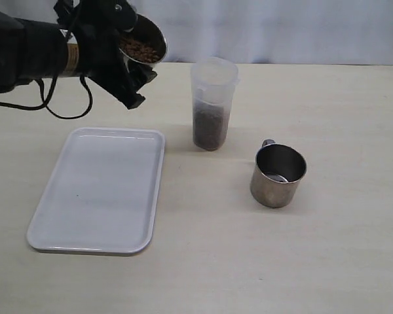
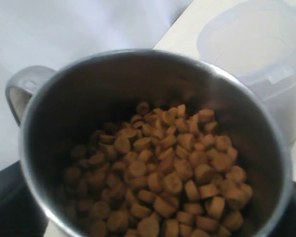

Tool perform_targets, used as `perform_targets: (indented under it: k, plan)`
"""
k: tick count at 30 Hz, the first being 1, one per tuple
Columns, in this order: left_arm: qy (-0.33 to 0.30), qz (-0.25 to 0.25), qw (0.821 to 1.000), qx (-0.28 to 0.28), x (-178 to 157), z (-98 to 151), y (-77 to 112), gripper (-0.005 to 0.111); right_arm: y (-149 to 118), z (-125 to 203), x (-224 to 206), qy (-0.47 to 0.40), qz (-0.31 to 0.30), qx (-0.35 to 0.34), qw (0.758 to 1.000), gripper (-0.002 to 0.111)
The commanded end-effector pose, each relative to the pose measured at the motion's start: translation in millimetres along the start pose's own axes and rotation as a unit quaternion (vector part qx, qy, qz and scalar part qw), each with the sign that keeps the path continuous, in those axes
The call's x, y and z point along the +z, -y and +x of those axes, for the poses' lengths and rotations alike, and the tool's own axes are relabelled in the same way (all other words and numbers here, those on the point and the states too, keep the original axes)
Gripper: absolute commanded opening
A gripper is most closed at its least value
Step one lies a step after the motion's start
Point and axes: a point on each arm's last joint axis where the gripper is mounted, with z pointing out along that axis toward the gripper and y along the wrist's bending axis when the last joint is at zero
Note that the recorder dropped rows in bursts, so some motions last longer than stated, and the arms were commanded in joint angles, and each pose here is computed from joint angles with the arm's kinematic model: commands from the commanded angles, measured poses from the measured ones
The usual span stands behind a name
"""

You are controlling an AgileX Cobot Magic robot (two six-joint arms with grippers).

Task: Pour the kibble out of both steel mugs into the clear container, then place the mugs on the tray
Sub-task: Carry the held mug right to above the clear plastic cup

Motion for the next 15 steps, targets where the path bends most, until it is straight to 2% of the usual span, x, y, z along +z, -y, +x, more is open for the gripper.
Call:
perform_targets:
  k: [1,9,11,13,15]
  plan:
    - [0.009,-0.024,1.0,-0.009,9.1,-12.8,-8.9,0.0,0.1,2.0,0.2,-0.004,0.001,-0.007,1.0,0.004]
    - [0.001,-0.021,1.0,-0.008,40.3,-13.8,-9.5,0.0,0.1,2.0,0.2,-0.004,0.001,-0.007,1.0,0.004]
    - [-0.005,-0.04,0.999,0.007,48.8,-20.6,-3.3,0.0,0.1,2.0,0.2,-0.004,0.001,-0.007,1.0,0.004]
    - [-0.009,-0.065,0.997,0.045,54.3,-31.0,4.7,0.0,0.1,2.0,0.2,-0.004,0.001,-0.007,1.0,0.004]
    - [0.005,-0.063,0.996,0.069,57.7,-44.1,12.8,0.0,0.1,2.0,0.2,-0.004,0.001,-0.007,1.0,0.004]
